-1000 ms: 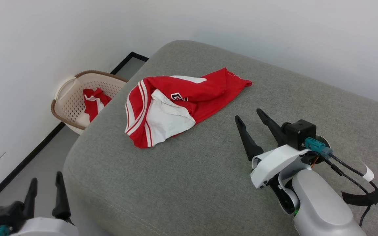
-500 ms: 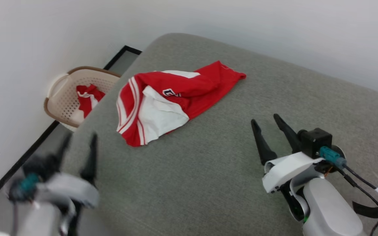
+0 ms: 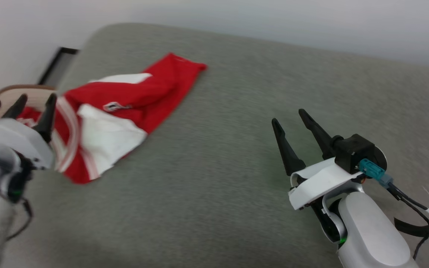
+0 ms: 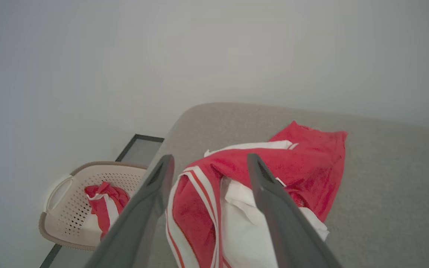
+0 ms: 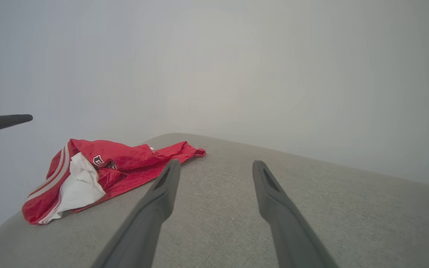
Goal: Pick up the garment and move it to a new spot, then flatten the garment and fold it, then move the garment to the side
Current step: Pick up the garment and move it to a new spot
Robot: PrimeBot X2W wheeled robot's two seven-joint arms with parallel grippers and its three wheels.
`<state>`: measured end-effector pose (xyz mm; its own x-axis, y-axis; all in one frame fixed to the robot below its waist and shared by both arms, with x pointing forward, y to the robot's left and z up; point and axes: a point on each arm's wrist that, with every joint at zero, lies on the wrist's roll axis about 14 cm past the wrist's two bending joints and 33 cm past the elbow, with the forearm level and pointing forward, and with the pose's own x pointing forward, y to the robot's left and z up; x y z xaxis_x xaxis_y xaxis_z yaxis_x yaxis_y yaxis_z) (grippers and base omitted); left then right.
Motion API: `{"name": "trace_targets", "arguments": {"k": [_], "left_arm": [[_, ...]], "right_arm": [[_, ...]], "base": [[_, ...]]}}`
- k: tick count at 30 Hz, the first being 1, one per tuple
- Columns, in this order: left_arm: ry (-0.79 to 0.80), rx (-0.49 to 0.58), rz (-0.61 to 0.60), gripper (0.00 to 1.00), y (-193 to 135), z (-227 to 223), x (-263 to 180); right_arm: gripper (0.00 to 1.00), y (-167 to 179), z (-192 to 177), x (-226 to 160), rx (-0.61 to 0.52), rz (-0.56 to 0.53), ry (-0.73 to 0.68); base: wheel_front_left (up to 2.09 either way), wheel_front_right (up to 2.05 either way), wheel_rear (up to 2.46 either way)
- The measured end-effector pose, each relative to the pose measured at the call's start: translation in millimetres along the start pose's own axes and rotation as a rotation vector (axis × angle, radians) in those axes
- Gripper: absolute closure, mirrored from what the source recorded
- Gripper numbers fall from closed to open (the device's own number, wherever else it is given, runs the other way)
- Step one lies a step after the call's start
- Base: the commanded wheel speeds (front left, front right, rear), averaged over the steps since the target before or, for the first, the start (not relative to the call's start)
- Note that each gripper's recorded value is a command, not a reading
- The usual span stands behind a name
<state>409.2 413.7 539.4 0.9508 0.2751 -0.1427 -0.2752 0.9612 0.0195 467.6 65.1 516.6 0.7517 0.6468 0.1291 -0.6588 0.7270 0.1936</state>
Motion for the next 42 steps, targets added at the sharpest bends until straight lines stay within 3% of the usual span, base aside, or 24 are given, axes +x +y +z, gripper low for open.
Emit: {"name": "trace_targets", "arguments": {"k": [5,8,16,20,27,28,29,30,36,42], "left_arm": [[0.382,-0.068,-0.018,0.0,-3.5,-52.1,23.3],[0.522,-0.084,-0.033,0.0,-5.7,-64.9,33.3],[0.747,-0.103,-0.041,0.0,-9.2,-102.8,57.4],[0.889,-0.174,-0.116,0.0,-42.7,-136.1,63.6],[1.003,-0.179,-0.159,0.0,-60.8,-162.4,78.3],[0.999,-0.171,-0.167,0.3,-64.0,-163.8,81.7],[0.986,-0.169,-0.17,0.9,-66.6,-163.8,86.1],[0.966,-0.171,-0.176,1.0,-69.9,-163.2,90.5],[0.843,-0.191,-0.229,1.0,-90.2,-142.6,101.1],[0.513,-0.132,-0.338,1.0,-118.7,-70.1,115.2]], "right_arm": [[0.0,-26.9,-6.4,-15.6,0.012,-0.067,0.007],[0.0,-41.9,-10.4,-24.5,0.012,-0.105,0.013],[0.0,-73.8,-23.9,-37.3,0.023,-0.173,0.024],[0.0,-90.0,-37.4,-46.0,0.037,-0.214,0.046],[0.0,-110.7,-58.5,-61.1,0.049,-0.271,0.091],[0.0,-112.6,-59.3,-62.6,0.048,-0.276,0.093],[0.0,-114.6,-58.7,-63.7,0.045,-0.281,0.092],[0.0,-116.4,-56.8,-64.2,0.041,-0.285,0.088],[0.0,-121.5,-40.2,-70.3,0.027,-0.312,0.06],[0.0,-115.3,-18.4,-81.8,0.026,-0.335,0.026]], "base": [[0.0,0.0,0.0],[0.0,0.0,0.0],[0.0,0.0,0.0],[0.0,0.0,0.0],[0.0,0.0,0.0],[0.0,0.0,0.0],[0.0,0.0,0.0],[0.0,0.0,0.0],[0.0,0.0,0.0],[0.0,0.0,0.0]]}}
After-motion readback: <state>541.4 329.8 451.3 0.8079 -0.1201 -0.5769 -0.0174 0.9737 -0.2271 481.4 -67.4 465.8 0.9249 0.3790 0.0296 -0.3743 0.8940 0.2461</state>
